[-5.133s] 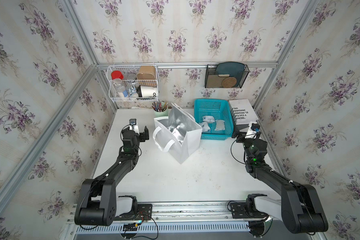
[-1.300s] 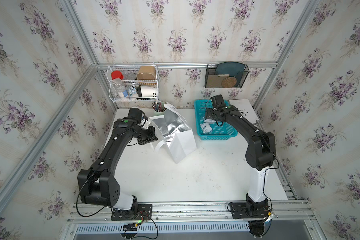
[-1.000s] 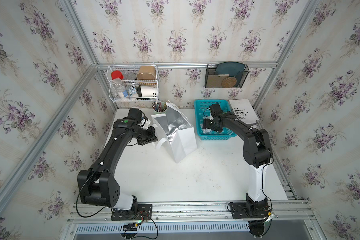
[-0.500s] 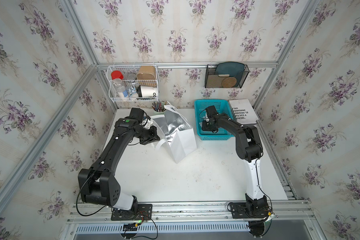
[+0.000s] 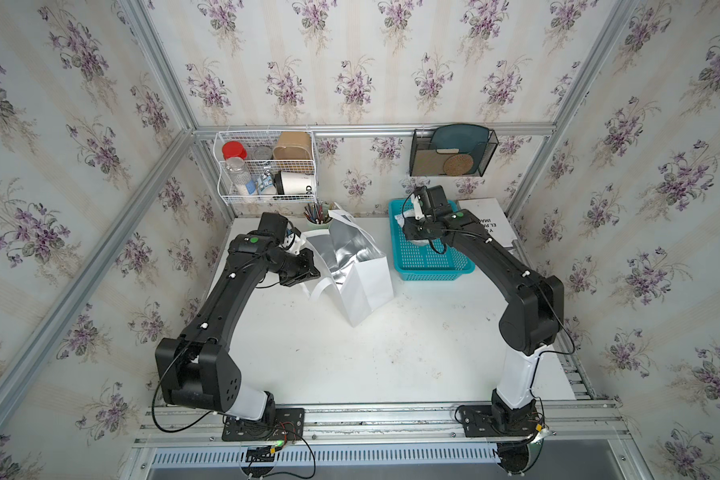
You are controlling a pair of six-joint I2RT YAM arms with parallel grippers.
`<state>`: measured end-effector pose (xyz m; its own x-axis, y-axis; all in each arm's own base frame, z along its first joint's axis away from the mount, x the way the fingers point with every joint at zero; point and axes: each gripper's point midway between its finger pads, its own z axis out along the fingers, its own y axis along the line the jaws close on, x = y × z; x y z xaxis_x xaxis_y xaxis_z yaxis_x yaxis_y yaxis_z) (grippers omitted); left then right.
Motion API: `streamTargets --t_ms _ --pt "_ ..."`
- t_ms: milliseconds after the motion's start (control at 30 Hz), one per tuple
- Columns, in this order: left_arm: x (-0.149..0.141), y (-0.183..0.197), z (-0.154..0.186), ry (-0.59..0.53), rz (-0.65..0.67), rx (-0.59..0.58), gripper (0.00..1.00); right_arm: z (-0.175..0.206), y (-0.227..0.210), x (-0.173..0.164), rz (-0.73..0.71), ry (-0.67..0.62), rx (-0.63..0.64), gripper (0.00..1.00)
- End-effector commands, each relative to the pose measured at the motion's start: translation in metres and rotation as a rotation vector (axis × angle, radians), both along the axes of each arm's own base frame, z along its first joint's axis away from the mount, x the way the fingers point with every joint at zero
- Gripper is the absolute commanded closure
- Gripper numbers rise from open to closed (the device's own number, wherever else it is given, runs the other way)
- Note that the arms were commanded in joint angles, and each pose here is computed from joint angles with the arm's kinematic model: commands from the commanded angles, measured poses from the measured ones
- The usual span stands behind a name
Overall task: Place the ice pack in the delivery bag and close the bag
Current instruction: Pick up the ice pack from the bin, then place the ice pack in the delivery bag.
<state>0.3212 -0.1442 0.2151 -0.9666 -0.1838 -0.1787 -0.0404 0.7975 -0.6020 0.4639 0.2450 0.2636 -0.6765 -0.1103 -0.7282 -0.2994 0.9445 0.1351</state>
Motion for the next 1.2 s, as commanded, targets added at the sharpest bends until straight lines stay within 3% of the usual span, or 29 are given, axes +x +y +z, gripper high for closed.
streamTargets --t_ms 0,100,167,267,433,467,533,633,667,867,967,1100,1167 --pt "0.004 -0.003 0.002 -0.013 -0.006 -0.008 1.00 0.074 0.047 -0.035 0.117 -0.116 0.079 0.93" --pt "0.005 -0.007 0.003 -0.019 -0.014 -0.012 1.00 0.118 0.093 -0.068 0.220 -0.189 0.148 0.93" --pt "0.006 -0.009 0.004 -0.021 -0.018 -0.013 1.00 0.126 0.119 -0.085 0.279 -0.201 0.193 0.93" --pt "0.007 -0.011 0.007 -0.027 -0.026 -0.014 1.00 0.109 0.150 -0.106 0.366 -0.164 0.207 0.92" --pt "0.003 -0.011 0.010 -0.033 -0.030 -0.009 1.00 0.047 0.168 -0.116 0.403 -0.030 0.149 0.86" --pt "0.002 -0.011 0.009 -0.030 -0.031 -0.007 1.00 0.037 0.167 -0.115 0.391 -0.017 0.127 0.82" --pt "0.000 -0.010 0.008 -0.032 -0.031 -0.003 1.00 0.024 0.158 -0.108 0.333 -0.007 0.075 0.64" --pt "0.000 -0.009 0.009 -0.036 -0.029 0.002 1.00 0.034 0.147 -0.097 0.265 -0.055 0.030 0.30" --pt "0.000 -0.008 0.011 -0.039 -0.027 0.004 1.00 0.044 0.144 -0.094 0.253 -0.080 0.032 0.24" --pt "-0.001 0.003 0.019 -0.059 0.001 0.070 1.00 0.136 0.139 -0.099 0.260 -0.256 0.199 0.22" --pt "-0.001 0.014 0.029 -0.081 0.031 0.126 0.88 0.148 0.105 -0.083 0.118 -0.313 0.204 0.22" --pt "0.002 0.049 0.030 -0.080 0.107 0.323 0.67 0.105 0.044 -0.035 -0.084 -0.314 0.103 0.21" --pt "0.003 0.056 0.026 -0.071 0.103 0.355 0.57 0.074 0.024 -0.014 -0.122 -0.290 0.054 0.20"
